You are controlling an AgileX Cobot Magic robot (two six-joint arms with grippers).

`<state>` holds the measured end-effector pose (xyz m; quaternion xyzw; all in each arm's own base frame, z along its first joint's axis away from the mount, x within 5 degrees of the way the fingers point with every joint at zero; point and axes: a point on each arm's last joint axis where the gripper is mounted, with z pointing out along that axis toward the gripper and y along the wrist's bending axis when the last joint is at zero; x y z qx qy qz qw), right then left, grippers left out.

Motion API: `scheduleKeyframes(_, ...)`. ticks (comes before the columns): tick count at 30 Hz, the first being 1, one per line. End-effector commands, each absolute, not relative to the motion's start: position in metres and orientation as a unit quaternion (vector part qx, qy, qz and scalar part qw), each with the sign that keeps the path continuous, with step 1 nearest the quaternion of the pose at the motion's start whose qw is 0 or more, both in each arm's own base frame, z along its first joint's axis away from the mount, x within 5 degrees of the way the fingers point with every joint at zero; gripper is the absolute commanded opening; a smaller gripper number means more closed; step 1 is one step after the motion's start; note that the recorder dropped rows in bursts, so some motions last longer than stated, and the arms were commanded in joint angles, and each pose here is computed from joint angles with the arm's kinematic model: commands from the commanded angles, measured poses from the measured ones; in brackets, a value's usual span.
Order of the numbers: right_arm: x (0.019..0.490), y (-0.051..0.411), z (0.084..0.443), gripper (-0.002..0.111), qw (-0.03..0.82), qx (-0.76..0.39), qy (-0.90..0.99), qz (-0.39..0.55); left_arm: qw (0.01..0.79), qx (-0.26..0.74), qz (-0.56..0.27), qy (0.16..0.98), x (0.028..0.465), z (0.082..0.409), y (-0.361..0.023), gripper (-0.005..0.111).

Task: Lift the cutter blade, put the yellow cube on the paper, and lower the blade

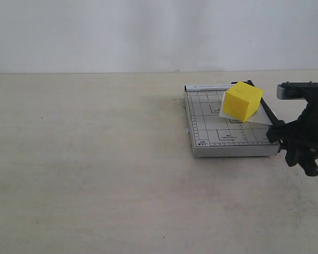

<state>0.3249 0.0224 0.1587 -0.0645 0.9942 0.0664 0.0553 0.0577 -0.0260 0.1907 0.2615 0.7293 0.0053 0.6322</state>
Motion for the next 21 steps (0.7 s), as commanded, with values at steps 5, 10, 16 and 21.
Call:
scheduleKeyframes(5,0.3333,0.0285,0.1352,0.0,0.054,-0.064,0.993,0.083,0.635,0.256,0.006,0.729,0.0576,0.1904,-0.0255,0.004)
scheduleKeyframes(10,0.3342,0.0286,0.1387,0.0,0.065,-0.062,0.993,0.083,0.635,0.256,0.006,0.729,0.0576,0.1904,-0.0255,0.004)
scheduleKeyframes(16,0.3326,0.0292,0.1386,0.0,0.056,-0.06,0.993,0.087,0.635,0.256,0.006,0.729,0.0576,0.1904,-0.0255,0.004)
scheduleKeyframes(21,0.3302,0.0296,0.1385,0.0,0.043,-0.061,0.993,0.09,0.635,0.256,0.006,0.729,0.0576,0.1904,-0.0255,0.004)
